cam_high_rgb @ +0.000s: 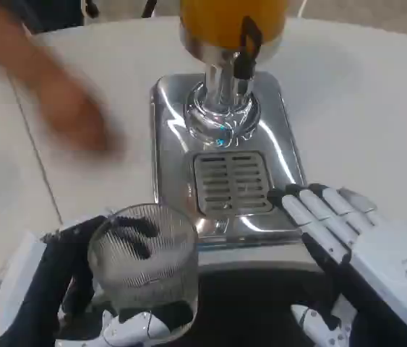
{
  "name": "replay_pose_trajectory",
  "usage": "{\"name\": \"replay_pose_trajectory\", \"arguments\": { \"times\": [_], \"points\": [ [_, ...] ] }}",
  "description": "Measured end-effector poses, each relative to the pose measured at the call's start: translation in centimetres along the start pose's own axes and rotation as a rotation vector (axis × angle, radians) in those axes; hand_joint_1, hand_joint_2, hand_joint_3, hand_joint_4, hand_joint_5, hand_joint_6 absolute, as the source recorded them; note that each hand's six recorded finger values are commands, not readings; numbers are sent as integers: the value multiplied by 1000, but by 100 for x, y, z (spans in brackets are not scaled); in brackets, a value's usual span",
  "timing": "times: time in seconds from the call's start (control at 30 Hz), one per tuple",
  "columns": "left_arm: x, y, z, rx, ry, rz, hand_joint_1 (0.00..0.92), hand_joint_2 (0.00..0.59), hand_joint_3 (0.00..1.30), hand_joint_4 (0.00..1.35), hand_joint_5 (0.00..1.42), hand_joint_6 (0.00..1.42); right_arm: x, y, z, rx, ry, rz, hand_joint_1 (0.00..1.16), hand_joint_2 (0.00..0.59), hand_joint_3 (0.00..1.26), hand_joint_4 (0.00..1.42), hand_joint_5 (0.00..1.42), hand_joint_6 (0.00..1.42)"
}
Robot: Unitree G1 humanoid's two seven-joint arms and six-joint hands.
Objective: Grasp the cup under the faucet to collect the drink, then remove the cup.
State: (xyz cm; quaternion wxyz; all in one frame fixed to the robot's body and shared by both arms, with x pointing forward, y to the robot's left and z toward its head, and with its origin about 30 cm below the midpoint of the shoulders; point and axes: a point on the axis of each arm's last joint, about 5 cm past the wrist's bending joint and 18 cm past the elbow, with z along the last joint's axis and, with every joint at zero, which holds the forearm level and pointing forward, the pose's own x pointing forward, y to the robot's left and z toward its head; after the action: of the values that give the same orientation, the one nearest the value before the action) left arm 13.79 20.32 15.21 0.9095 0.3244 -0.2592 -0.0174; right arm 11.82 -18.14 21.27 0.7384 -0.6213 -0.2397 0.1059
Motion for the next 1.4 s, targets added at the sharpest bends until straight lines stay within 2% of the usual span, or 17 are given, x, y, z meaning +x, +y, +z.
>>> {"name": "replay_pose_trajectory", "arguments": {
  "times": [0.23, 0.4, 0.5, 0.57, 0.63, 0.77, 0.87, 1.0, 1.23, 1.4],
  "points": [
    [9, -3, 1, 3, -1, 7, 692, 48, 1205, 1192, 1424, 1424, 5, 3, -7, 7, 0, 4, 175, 586, 0, 0, 0, 32],
    [15, -13, 3, 24, -2, 4, 689, 50, 1208, 1192, 1424, 1424, 5, 9, -13, 14, 30, 2, 178, 586, 0, 0, 0, 32],
    [70, -50, -13, 15, 1, 22, 688, 50, 1208, 1192, 1424, 1424, 3, 27, -23, 51, 100, -14, 184, 586, 0, 0, 0, 33],
    [150, -120, -48, 17, 16, 40, 688, 50, 1205, 1192, 1424, 1424, 4, 41, -27, 58, 149, -7, 210, 586, 0, 0, 0, 33],
    [212, -187, -73, 7, 23, 56, 688, 50, 1203, 1192, 1424, 1424, 6, 47, -20, 50, 154, -1, 240, 586, 0, 0, 0, 33],
    [416, -382, -129, -17, 39, 100, 687, 50, 1200, 1192, 1424, 1424, -6, 64, 35, 51, 151, 14, 259, 586, 0, 0, 0, 45],
    [571, -498, -164, -34, 50, 125, 687, 51, 1199, 1192, 1423, 1424, 0, 74, 51, 53, 161, 22, 262, 586, 0, 0, 0, 46],
    [792, -639, -194, -45, 43, 134, 687, 51, 1195, 1180, 1424, 1424, 41, 76, 72, 59, 162, 24, 266, 586, 0, 0, 0, 47],
    [1128, -899, -156, -76, 19, 129, 693, 53, 1188, 1170, 1424, 1424, 91, 37, 70, 53, 183, 28, 273, 586, 0, 0, 0, 48],
    [1281, -1055, -120, -93, 3, 116, 695, 57, 1180, 1166, 1424, 1424, 101, 13, 72, 54, 201, 42, 277, 586, 0, 0, 0, 48]
  ]
}}
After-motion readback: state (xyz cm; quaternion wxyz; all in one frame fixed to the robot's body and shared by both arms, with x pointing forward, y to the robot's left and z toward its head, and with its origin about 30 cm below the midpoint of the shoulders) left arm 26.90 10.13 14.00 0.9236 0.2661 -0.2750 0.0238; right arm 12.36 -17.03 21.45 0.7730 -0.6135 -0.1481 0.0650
